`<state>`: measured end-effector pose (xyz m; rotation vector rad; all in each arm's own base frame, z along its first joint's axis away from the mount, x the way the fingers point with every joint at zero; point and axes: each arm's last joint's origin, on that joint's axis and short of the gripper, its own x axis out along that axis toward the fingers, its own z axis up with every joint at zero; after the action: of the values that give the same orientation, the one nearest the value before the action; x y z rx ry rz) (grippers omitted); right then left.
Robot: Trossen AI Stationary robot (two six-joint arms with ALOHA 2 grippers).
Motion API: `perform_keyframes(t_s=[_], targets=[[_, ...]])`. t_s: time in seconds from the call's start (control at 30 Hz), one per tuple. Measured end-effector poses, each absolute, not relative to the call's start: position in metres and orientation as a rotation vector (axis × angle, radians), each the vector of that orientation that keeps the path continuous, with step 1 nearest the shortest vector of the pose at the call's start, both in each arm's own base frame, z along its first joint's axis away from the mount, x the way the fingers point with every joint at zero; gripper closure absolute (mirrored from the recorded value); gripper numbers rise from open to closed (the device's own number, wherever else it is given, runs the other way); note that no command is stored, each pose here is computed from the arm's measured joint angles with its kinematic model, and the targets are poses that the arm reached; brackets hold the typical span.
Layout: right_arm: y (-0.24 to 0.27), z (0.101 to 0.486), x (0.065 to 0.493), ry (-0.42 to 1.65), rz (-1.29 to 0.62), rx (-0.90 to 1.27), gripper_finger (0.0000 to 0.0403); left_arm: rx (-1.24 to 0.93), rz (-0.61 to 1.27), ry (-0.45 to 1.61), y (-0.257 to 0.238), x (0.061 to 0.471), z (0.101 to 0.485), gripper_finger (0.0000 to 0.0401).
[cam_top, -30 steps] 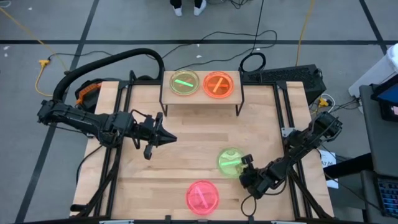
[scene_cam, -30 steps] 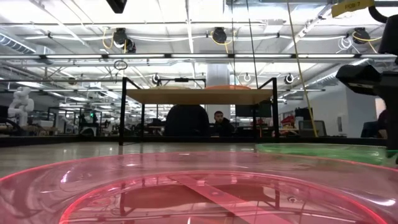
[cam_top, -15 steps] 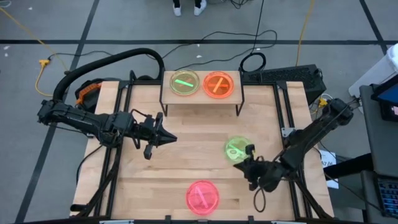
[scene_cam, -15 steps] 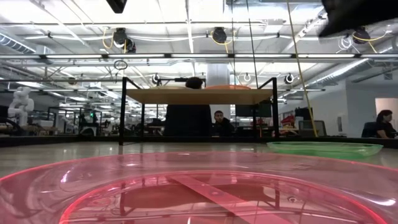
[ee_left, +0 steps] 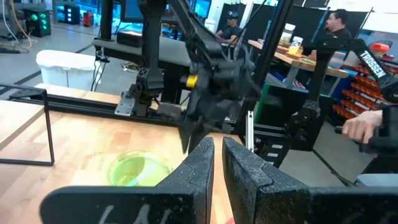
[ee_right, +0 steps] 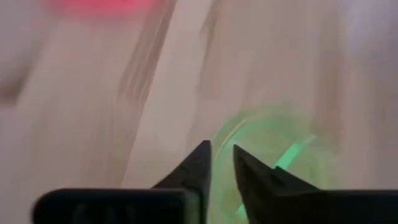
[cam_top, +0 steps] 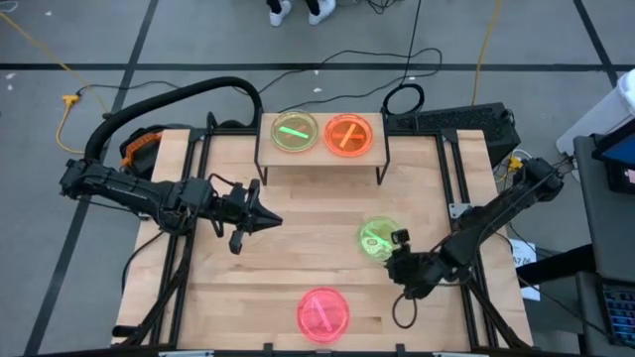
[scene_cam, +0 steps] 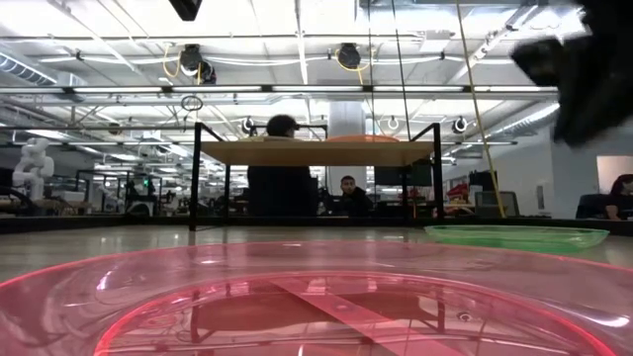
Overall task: Place and stack plates onto a shelf
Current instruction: Stack the green plate on top of the orange plate on the shelf
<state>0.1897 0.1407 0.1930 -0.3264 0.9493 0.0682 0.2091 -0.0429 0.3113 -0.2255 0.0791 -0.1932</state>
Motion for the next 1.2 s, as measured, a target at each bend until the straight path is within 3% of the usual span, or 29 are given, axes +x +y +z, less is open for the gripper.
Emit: perform_keyframes(t_s=[0.23,0.43,0.6,0.93,1.2], targets=[[0.139,0.155,0.184,1.158,0.073,-0.408,0.0256,-0.209,-0.194,0.077,-0.043,0.209,0.311,0.0364],[0.133,0.131,0.179,1.274,0.008,-0.514,0.0235,-0.21,-0.194,0.078,-0.043,0.209,0.311,0.0364],[0.131,0.122,0.178,1.301,-0.028,-0.568,0.0254,-0.208,-0.194,0.078,-0.043,0.209,0.311,0.0364],[0.126,0.121,0.18,1.272,-0.083,-0.643,0.0343,-0.209,-0.194,0.079,-0.043,0.209,0.311,0.0364],[0.118,0.119,0.187,1.276,-0.119,-0.598,0.0355,-0.209,-0.194,0.079,-0.043,0.209,0.311,0.0364]])
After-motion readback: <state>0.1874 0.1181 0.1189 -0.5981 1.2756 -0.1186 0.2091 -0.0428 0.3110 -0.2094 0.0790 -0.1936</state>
